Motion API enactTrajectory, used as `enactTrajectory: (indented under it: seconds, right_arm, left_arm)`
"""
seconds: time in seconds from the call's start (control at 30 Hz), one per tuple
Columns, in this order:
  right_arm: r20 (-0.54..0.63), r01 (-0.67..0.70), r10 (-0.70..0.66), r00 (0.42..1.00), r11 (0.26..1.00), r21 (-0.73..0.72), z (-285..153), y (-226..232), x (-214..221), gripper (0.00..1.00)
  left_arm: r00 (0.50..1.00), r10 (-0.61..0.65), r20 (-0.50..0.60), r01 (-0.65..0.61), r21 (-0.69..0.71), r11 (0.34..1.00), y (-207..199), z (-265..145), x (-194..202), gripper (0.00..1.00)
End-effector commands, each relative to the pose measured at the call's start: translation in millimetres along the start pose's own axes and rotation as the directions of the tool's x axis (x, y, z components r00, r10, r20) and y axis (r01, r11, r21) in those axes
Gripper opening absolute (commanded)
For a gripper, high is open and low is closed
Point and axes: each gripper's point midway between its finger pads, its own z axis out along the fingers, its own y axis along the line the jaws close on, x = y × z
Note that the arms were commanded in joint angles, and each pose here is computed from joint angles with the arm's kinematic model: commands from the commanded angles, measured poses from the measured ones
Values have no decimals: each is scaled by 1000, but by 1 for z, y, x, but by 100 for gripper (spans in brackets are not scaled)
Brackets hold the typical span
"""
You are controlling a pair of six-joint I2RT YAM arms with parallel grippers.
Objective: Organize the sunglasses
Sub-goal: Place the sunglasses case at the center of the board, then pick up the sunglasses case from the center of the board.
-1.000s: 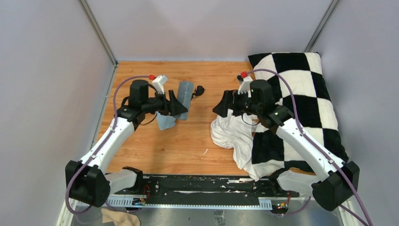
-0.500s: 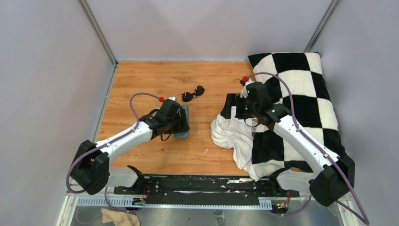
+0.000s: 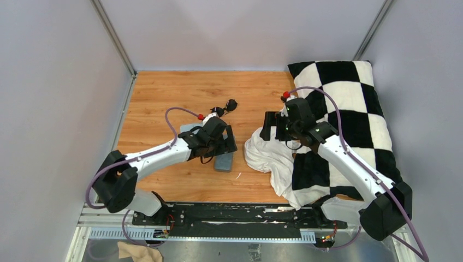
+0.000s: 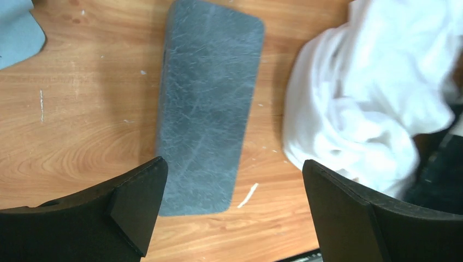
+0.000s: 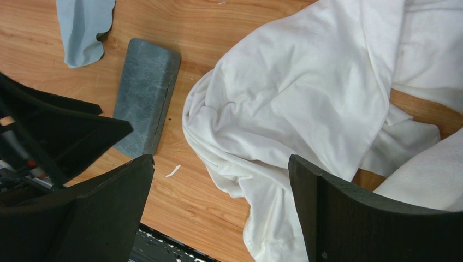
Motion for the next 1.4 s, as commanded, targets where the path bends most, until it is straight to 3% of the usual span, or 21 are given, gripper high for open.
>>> enactTrajectory:
  seconds: [0.0, 0.23, 0.53, 0.77, 1.37]
  right_arm:
    - [-17, -19, 21, 1000, 997, 77, -4, -18, 14, 100]
    - [-11, -11, 14, 1000, 973, 230, 5, 0, 25, 97]
    - [-62, 80, -67, 996, 963, 257, 50, 91, 69, 98]
    - [-127, 74, -52, 990, 981, 177, 92, 135, 98, 99]
    - [-215, 66, -18, 977, 974, 217, 141, 149, 125, 97]
  left_arm:
    - [995, -8, 101, -1, 91, 996, -19, -39, -34, 100]
    - [988, -54, 145, 52, 20, 998, 49, -78, -73, 100]
    - [974, -140, 180, 158, -93, 983, 123, -103, -92, 100]
    - [978, -114, 177, 136, -116, 984, 128, -113, -95, 100]
    - [972, -107, 209, 139, -144, 980, 140, -116, -85, 100]
